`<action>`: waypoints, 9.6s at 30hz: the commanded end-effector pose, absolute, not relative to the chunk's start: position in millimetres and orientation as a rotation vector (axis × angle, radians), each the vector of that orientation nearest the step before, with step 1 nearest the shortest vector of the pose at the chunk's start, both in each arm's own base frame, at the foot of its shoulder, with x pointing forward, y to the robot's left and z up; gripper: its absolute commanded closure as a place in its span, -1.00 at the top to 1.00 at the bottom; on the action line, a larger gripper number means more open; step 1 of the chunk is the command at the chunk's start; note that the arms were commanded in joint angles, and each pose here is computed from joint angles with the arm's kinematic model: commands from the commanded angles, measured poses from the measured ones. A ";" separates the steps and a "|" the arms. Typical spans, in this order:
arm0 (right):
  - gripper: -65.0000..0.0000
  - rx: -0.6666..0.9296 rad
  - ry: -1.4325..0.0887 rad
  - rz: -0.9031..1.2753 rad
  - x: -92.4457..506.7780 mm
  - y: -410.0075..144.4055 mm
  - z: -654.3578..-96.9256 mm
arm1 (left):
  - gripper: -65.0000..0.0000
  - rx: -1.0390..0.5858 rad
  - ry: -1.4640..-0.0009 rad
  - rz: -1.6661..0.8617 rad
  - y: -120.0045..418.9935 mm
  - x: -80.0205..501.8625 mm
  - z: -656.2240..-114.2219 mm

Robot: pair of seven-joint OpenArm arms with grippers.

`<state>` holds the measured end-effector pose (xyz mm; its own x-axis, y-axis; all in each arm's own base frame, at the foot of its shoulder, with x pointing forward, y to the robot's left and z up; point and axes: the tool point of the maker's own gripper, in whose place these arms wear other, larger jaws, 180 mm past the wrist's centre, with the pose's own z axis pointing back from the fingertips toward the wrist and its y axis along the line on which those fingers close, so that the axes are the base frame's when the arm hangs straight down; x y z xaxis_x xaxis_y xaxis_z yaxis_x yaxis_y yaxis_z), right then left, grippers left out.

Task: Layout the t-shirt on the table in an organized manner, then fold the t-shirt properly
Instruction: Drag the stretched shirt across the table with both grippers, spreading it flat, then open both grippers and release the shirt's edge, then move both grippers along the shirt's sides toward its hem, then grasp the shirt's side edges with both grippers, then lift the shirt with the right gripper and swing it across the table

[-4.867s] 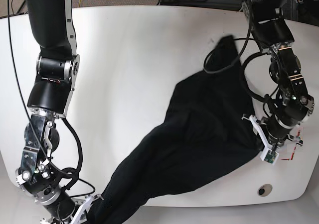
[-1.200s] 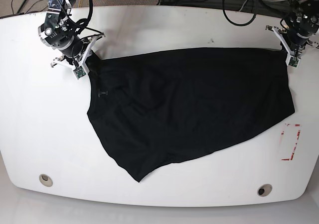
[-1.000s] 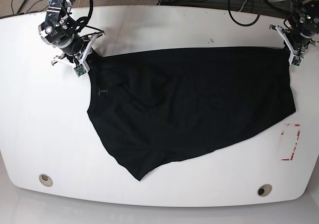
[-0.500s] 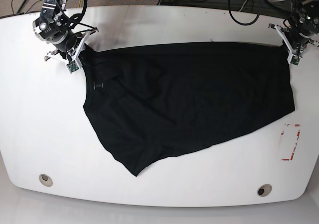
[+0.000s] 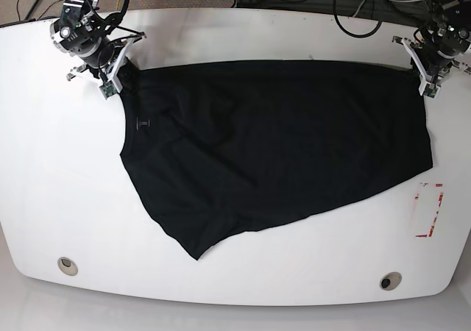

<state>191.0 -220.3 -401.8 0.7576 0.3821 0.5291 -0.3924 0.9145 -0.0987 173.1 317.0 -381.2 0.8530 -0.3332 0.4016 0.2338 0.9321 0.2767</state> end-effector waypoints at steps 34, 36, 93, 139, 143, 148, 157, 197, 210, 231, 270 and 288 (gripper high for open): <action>0.34 -0.017 -0.543 0.430 152.9 -225.3 -389.5 | 0.02 0.250 -0.390 -0.338 321.6 134.7 -378.4; 0.33 -0.035 -0.559 0.408 155.3 -231.4 -384.7 | 0.02 0.265 -0.393 -0.336 324.7 133.1 -373.8; 0.32 0.314 -0.913 0.045 459.2 -255.5 -339.3 | 0.03 0.324 -0.788 -0.090 377.6 359.4 -304.6; 0.32 0.467 -0.843 0.026 472.2 -171.9 -398.4 | 0.03 0.322 -0.750 -0.092 378.8 350.6 -317.2; 0.32 0.467 -0.843 0.026 472.2 -171.9 -398.4 | 0.04 0.310 -0.734 -0.089 378.0 348.6 -324.3; 0.25 0.484 -0.843 0.029 472.8 -161.8 -398.8 | 0.04 0.261 -0.668 -0.073 384.0 342.8 -349.0; -0.40 0.487 -0.843 0.030 472.9 -159.9 -398.9 | 0.04 0.143 -0.711 0.000 375.5 372.0 -368.7; -0.49 0.489 -0.836 0.029 470.5 -159.0 -401.9 | 0.47 0.009 -0.769 0.217 377.7 393.1 -397.6; -0.49 0.489 -0.835 0.029 470.3 -159.0 -402.0 | 0.14 -0.067 -0.752 0.177 340.7 400.9 -407.7; -0.99 0.453 -0.864 0.039 470.9 -170.5 -395.5 | -0.87 -0.002 -0.883 0.048 330.0 407.3 -363.4; -1.00 -0.007 -0.903 0.253 409.8 -235.0 -310.0 | -0.87 0.338 -0.939 -0.216 301.1 384.0 -256.0; -1.00 -0.236 -1.129 0.415 485.5 -258.7 -151.2 | -0.87 0.466 -1.265 -0.189 281.1 442.2 -66.0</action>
<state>471.2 -242.9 -209.6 0.4503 0.4208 0.7875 -0.2700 0.9049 -0.3291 436.2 279.9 -114.2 0.4049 -0.3779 0.8326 -0.0641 0.8966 0.4381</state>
